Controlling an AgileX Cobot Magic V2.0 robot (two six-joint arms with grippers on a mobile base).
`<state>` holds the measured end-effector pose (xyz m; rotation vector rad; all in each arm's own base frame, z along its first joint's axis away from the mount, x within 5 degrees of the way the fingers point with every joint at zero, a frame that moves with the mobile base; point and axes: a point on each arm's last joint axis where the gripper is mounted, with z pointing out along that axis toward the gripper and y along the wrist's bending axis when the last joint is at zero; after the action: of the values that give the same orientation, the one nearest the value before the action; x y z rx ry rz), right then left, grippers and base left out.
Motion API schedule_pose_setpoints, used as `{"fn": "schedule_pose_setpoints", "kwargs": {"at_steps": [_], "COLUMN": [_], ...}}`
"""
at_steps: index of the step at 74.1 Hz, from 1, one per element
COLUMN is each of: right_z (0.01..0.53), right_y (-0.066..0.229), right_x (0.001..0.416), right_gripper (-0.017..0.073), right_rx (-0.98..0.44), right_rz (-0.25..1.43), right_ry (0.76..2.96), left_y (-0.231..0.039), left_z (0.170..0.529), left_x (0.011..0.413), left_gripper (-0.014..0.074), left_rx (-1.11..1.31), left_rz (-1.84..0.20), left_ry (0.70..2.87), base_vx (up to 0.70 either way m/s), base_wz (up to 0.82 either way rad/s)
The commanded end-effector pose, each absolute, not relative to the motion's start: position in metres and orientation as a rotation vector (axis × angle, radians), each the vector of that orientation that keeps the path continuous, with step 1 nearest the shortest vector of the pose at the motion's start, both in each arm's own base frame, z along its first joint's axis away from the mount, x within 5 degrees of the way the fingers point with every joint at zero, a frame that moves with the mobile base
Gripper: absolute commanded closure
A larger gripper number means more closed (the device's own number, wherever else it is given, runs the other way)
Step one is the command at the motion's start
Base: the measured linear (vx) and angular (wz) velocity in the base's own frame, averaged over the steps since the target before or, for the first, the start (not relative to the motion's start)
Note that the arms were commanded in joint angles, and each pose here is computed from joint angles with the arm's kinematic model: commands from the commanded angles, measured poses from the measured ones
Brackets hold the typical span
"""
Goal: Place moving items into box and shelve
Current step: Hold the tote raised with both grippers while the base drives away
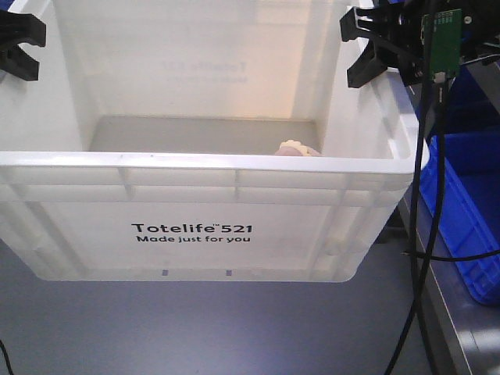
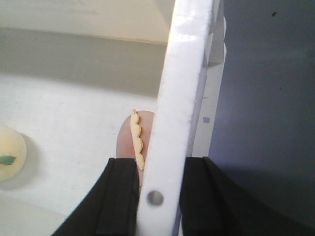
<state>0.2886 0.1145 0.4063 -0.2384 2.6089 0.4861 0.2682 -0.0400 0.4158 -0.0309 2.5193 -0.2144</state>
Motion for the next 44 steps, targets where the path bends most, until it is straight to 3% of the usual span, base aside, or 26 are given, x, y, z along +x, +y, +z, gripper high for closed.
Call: {"fn": "schedule_pose_setpoints", "kwargs": {"at_steps": [1, 44], "right_z": [0.4482, 0.4482], "right_y": [0.1358, 0.1359], "right_x": [0.273, 0.273], "right_gripper": [0.0566, 0.0566], "right_rx": [-0.236, -0.236], "right_rz": [0.834, 0.835], "right_ry": [2.362, 2.361], "left_y": [-0.0619, -0.062], "left_z": [0.4495, 0.4496], "left_x": [0.2592, 0.2592], "left_gripper": [0.06, 0.06], "left_rx": [-0.033, -0.034], "left_rz": [-0.51, -0.511], "left_ry": [2.306, 2.305], "base_vx": [0.47, 0.49], "base_wz": [-0.04, -0.04]}}
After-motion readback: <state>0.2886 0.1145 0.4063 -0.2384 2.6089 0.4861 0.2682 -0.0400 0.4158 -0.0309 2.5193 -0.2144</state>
